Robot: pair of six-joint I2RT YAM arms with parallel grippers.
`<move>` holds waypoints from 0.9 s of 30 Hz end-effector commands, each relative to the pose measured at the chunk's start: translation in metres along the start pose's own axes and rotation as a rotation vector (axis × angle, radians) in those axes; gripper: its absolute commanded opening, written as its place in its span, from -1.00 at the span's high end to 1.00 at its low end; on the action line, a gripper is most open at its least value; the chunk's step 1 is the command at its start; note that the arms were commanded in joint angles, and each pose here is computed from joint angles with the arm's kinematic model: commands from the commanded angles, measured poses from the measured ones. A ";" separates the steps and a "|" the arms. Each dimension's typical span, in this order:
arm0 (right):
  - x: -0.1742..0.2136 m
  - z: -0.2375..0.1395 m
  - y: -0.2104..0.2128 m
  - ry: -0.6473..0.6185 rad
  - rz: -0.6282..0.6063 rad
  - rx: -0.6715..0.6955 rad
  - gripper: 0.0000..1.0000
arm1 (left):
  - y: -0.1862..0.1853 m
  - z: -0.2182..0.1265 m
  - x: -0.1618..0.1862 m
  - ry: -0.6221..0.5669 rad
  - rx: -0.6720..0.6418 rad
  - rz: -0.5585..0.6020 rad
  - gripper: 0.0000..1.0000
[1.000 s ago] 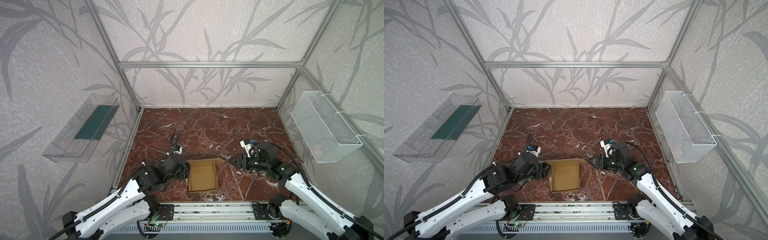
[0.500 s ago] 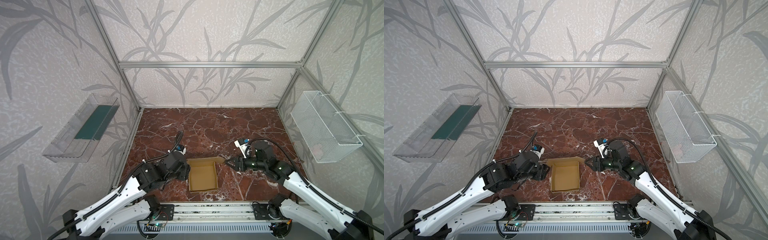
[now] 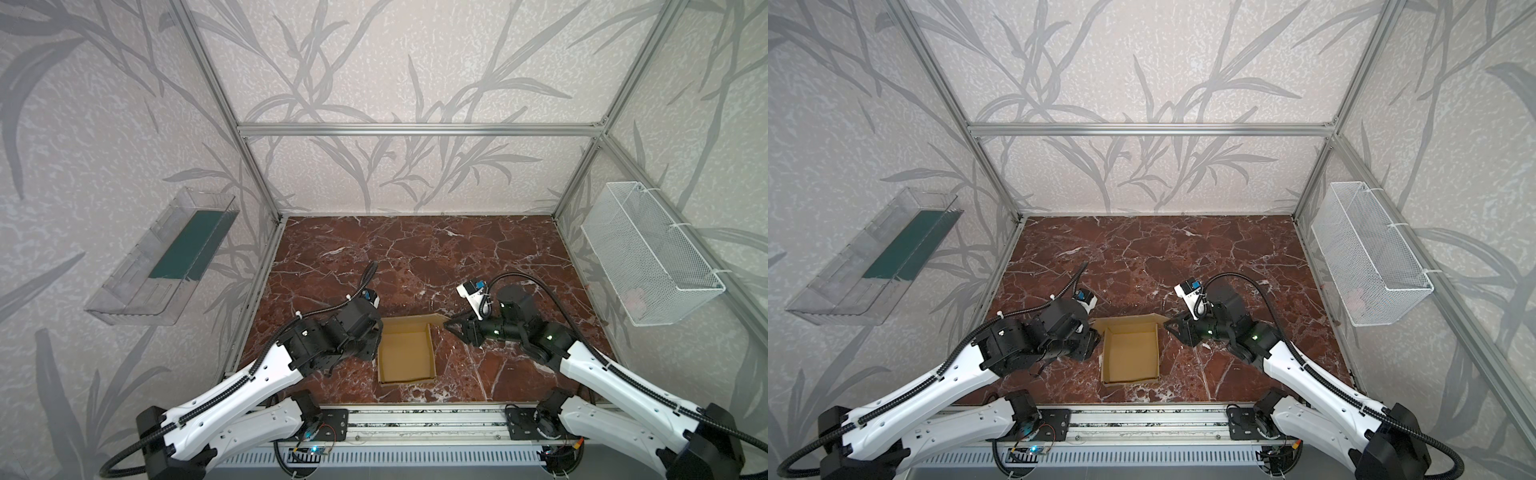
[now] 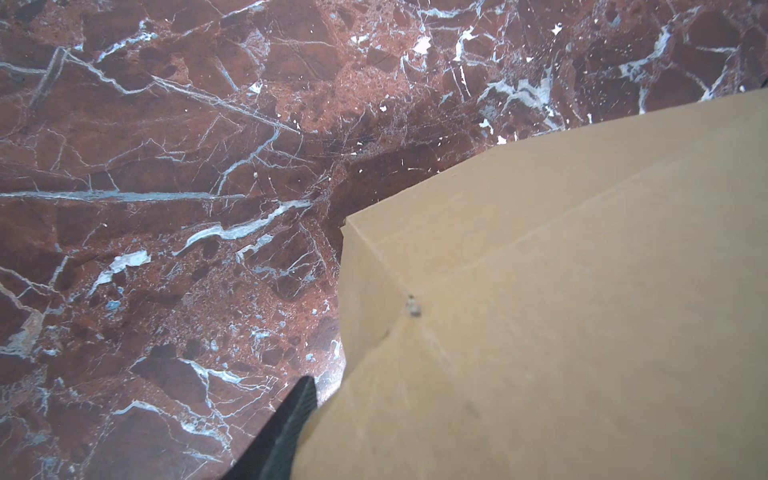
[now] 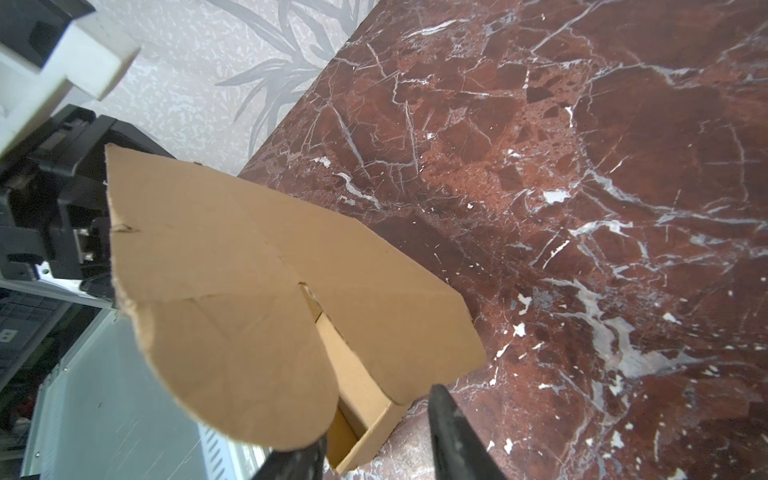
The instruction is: Fold the paper box
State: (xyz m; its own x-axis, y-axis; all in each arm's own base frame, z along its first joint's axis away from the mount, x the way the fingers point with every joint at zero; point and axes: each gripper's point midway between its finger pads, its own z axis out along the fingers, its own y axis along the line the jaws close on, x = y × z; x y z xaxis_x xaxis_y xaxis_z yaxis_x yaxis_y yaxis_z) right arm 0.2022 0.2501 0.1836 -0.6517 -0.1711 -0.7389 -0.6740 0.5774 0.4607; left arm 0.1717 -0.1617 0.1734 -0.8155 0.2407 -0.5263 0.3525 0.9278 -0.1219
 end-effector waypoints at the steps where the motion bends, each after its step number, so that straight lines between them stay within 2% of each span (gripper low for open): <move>1: -0.007 0.004 -0.005 -0.034 -0.068 0.034 0.24 | 0.004 -0.006 -0.003 0.000 -0.022 0.032 -0.02; 13: -0.008 0.011 0.006 -0.044 -0.204 0.066 0.35 | 0.007 -0.005 -0.004 0.007 -0.049 0.053 0.07; 27: -0.006 0.012 0.005 -0.047 -0.216 0.069 0.62 | 0.008 0.001 -0.005 0.021 -0.070 0.080 0.12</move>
State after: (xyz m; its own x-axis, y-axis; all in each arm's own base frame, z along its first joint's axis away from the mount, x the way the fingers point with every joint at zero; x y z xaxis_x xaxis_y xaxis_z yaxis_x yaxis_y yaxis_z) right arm 0.2061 0.2626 0.1829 -0.4969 -0.2635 -0.8269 -0.7620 0.5884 0.2704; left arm 0.1768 -0.1593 0.1676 -0.8091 0.2990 -0.5059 0.3732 0.9264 -0.0494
